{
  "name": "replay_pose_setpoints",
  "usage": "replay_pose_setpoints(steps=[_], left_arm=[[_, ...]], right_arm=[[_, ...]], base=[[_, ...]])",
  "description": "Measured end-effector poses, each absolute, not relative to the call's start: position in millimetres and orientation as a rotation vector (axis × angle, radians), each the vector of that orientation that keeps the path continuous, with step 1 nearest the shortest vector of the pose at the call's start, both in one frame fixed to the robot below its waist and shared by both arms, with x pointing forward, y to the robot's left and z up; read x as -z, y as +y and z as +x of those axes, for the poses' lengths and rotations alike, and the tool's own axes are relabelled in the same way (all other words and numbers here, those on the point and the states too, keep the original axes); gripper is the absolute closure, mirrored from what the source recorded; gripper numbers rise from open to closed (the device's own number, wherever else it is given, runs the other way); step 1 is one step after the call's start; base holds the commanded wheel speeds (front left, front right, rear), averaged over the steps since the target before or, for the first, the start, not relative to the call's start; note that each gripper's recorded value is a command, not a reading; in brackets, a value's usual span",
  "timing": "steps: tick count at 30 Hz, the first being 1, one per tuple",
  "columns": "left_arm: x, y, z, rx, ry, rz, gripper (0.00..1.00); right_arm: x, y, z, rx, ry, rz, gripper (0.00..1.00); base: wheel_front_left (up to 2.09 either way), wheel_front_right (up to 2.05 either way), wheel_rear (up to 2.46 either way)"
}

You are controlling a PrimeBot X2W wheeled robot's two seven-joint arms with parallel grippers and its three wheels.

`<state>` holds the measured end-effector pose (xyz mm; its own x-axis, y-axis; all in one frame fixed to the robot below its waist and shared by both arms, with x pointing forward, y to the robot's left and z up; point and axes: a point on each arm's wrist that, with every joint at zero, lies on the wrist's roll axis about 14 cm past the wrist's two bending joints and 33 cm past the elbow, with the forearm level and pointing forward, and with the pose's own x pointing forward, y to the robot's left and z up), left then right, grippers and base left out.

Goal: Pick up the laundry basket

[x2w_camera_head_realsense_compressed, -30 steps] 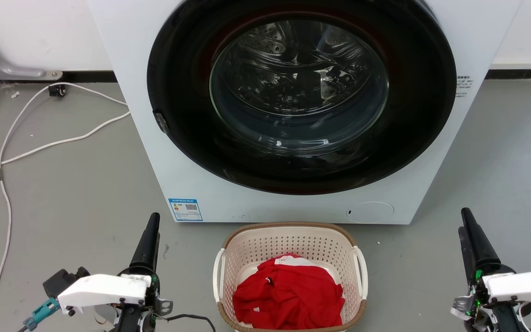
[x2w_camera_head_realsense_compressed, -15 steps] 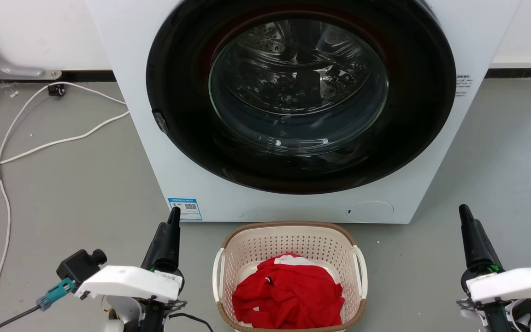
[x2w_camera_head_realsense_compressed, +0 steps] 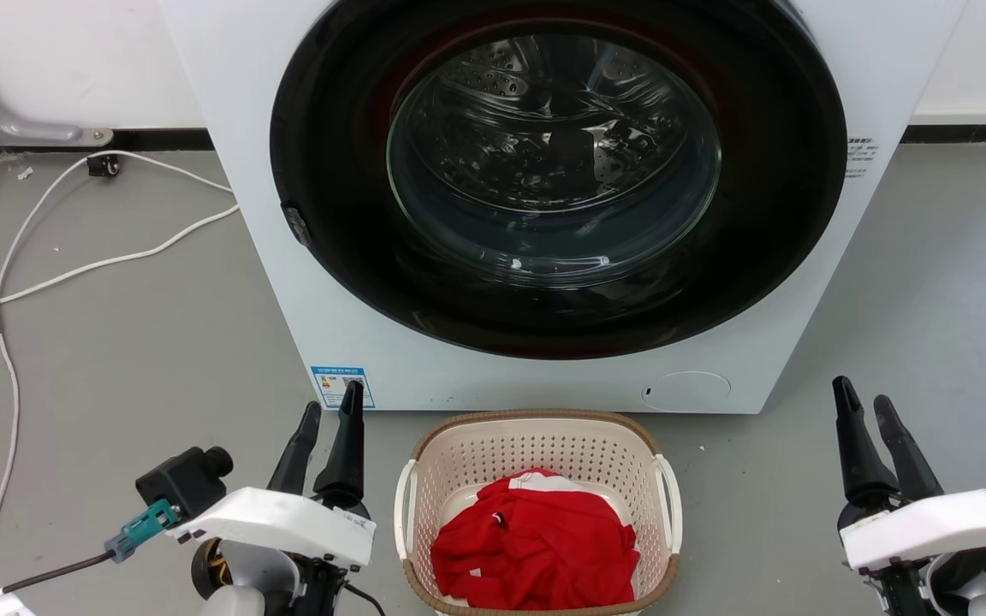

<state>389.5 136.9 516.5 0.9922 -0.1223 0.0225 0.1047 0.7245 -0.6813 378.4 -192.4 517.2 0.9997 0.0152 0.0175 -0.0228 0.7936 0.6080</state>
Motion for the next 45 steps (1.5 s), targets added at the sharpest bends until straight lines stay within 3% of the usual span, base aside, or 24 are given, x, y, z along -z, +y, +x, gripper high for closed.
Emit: replay_pose_setpoints(steps=[45], left_arm=[[-521.9, 105.9, 386.7, 0.211, -0.063, -0.205, 0.0]], right_arm=[[-520.0, -177.8, 368.8, -0.076, 0.013, 0.159, 0.0]], base=[[0.0, 0.0, 0.0]])
